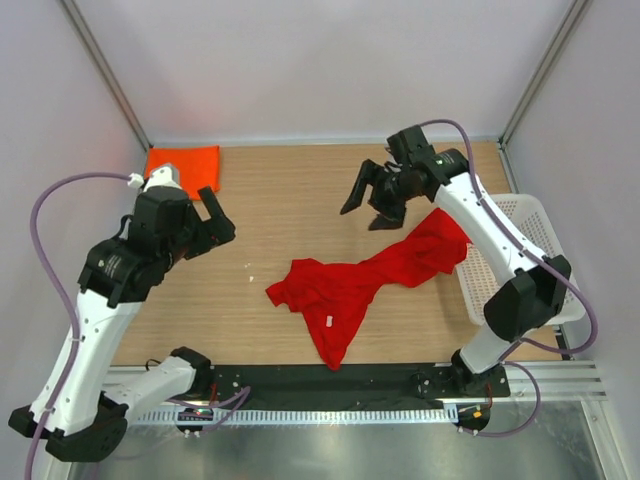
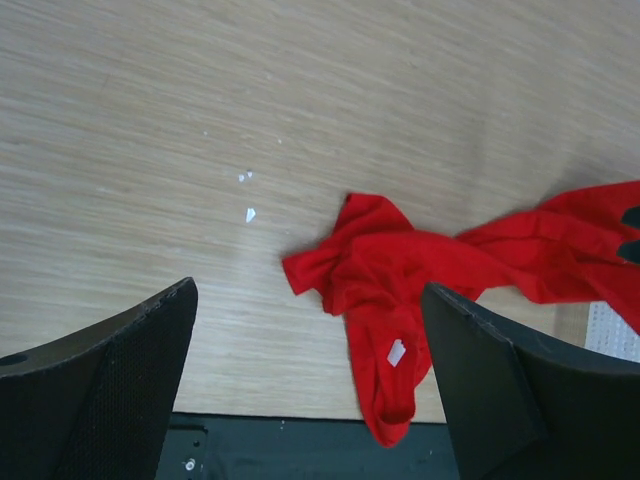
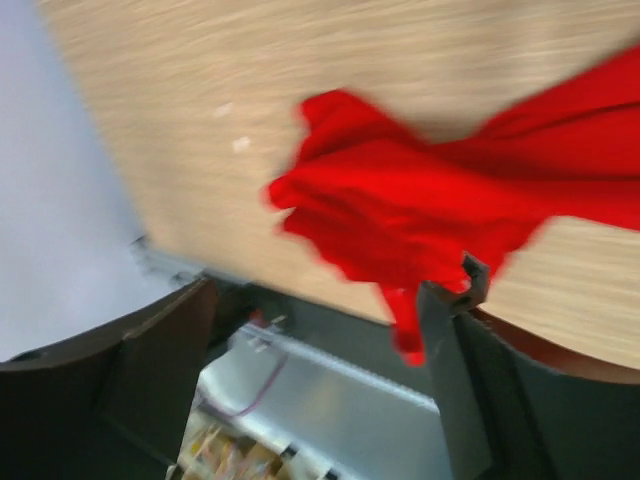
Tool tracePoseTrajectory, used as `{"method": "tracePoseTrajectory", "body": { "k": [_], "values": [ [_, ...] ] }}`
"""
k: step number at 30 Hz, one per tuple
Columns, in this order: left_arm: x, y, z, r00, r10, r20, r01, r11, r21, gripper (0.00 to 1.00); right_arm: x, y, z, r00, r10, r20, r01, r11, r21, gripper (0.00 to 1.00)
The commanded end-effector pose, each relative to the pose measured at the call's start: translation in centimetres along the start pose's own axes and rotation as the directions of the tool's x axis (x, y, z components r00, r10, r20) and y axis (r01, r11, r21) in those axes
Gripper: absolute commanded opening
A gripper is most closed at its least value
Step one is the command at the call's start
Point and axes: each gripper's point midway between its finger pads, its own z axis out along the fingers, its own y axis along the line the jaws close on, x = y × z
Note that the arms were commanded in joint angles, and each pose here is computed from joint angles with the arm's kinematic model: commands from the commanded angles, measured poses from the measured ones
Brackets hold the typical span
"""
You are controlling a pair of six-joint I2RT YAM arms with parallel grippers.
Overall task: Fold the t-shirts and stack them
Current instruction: Move the tshirt to the center of the board
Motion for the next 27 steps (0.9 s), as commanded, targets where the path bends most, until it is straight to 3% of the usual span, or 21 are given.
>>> {"method": "tracePoseTrajectory", "body": {
  "k": [1,5,10,13,17,27],
  "values": [
    [2.2,-1.5,1.9,0.993,0.020,-0.118,-0.015,0.999,0.044,0.93,-2.2,-8.0,-3.2,0.979,-0.047,0.200,-0.012,0.959,0.282,0.91],
    [5.6,-2.7,4.5,0.965,0.047,-0.258,-0.025,0.996,0.087,0.91,-3.1,-15.2,-1.8,0.972,-0.122,0.200,0.004,0.862,0.506,0.92],
    [13.5,-4.7,8.3,0.825,0.091,-0.558,-0.030,0.993,0.118,0.83,-2.6,-19.4,1.4,0.979,-0.181,0.089,0.091,0.793,0.602,0.92],
    [16.6,-5.7,8.8,0.760,0.157,-0.631,-0.080,0.986,0.148,0.85,-1.6,-21.0,3.6,0.980,-0.196,0.028,0.141,0.792,0.595,0.92],
    [19.7,-5.5,10.4,0.680,0.142,-0.719,-0.083,0.990,0.117,0.87,-1.4,-22.3,6.0,0.967,-0.252,-0.025,0.221,0.793,0.568,0.93],
    [22.8,-6.3,11.3,0.573,0.131,-0.809,-0.028,0.990,0.141,0.84,-0.1,-22.0,10.2,0.957,-0.262,-0.121,0.288,0.830,0.477,0.90]
  ]
}}
